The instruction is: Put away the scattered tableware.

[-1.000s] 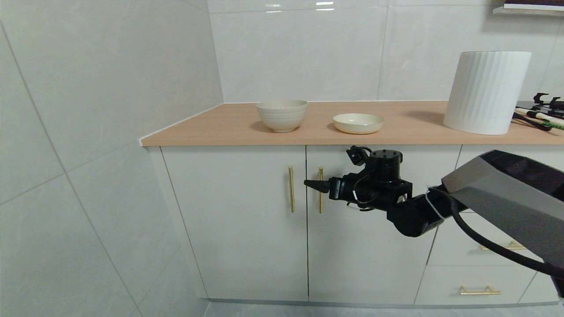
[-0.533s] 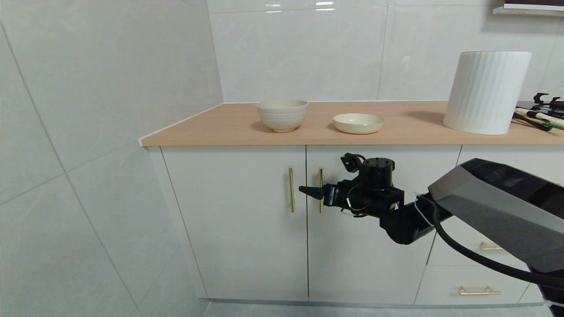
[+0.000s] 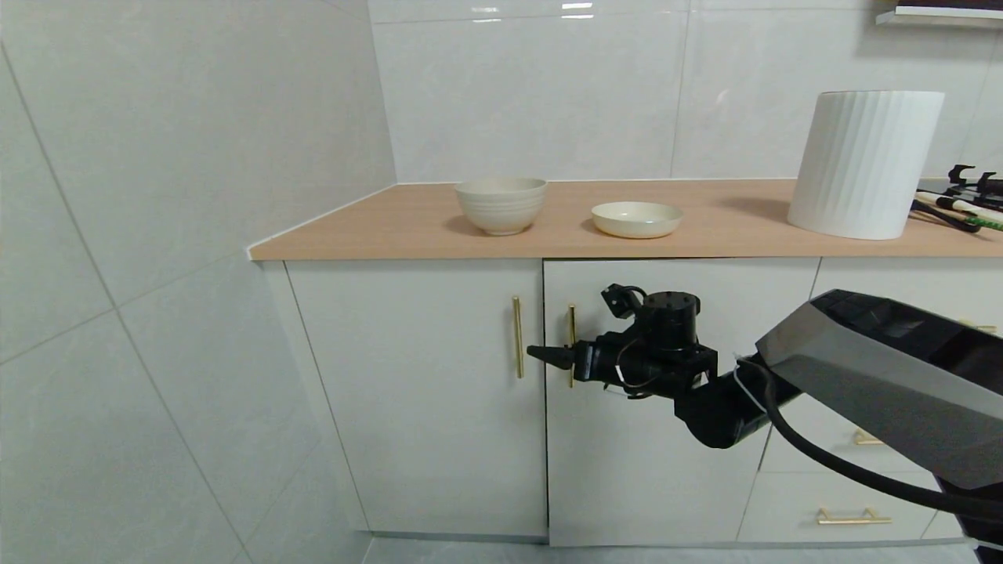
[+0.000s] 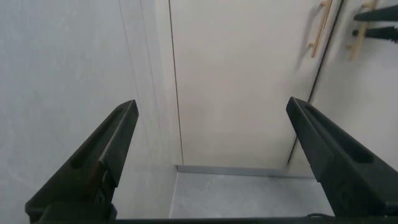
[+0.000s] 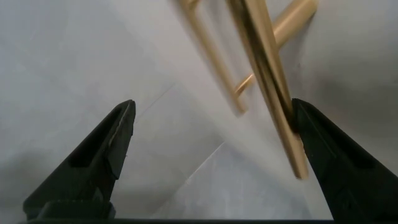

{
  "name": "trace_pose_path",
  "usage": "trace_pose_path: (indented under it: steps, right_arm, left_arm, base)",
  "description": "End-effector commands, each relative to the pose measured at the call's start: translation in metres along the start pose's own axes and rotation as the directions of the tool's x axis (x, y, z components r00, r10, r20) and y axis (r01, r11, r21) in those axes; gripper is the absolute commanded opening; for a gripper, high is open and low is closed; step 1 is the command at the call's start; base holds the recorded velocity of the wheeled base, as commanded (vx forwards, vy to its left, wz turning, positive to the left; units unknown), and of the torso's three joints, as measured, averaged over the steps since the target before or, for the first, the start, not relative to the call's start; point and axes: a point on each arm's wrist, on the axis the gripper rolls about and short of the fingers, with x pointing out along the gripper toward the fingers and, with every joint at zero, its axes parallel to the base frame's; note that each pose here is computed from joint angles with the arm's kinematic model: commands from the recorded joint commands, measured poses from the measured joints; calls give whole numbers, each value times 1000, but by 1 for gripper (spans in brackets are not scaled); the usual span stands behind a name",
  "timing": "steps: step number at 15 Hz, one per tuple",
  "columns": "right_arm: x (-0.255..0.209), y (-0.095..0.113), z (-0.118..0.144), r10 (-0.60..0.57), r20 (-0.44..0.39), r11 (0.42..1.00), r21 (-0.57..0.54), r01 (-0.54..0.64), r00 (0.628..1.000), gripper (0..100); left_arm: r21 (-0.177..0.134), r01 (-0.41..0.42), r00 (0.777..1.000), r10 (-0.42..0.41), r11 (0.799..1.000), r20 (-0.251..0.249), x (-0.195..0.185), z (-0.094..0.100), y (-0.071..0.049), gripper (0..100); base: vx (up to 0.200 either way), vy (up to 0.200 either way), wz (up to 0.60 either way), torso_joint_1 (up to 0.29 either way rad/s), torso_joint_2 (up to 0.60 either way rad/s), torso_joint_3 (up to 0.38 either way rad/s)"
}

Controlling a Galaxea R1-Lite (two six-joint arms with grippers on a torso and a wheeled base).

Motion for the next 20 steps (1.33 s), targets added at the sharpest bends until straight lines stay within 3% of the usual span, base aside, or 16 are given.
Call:
trace_pose_path:
  steps: [1, 5, 8, 14, 20]
  right_arm:
    - [-3, 3, 1, 15, -3, 1000, -2, -15, 1000, 100]
    - [-17, 13, 1, 50, -36, 999, 9, -50, 998, 100]
    - [-47, 36, 7, 160, -96, 987, 35, -157, 982, 100]
    - [-99, 64, 1, 231, -164, 972, 73, -221, 959, 100]
    - [-132, 81, -6, 273, -199, 961, 100, -258, 941, 100]
  left_arm:
    - [0, 0, 1000, 0, 1000, 0, 0, 0, 0, 100]
    - [0, 0, 1000, 0, 1000, 0, 0, 0, 0, 100]
    - [0, -1, 1000, 1, 1000, 0, 0, 0, 0, 100]
    - [0, -1, 1000, 1, 1000, 0, 0, 0, 0, 100]
    - [29, 3, 1000, -3, 1000, -1, 0, 0, 0, 100]
  base:
    - [0, 0, 0, 0, 0, 0]
    - [0, 0, 0, 0, 0, 0]
    - [0, 0, 0, 0, 0, 0]
    - [0, 0, 0, 0, 0, 0]
    - [0, 0, 0, 0, 0, 0]
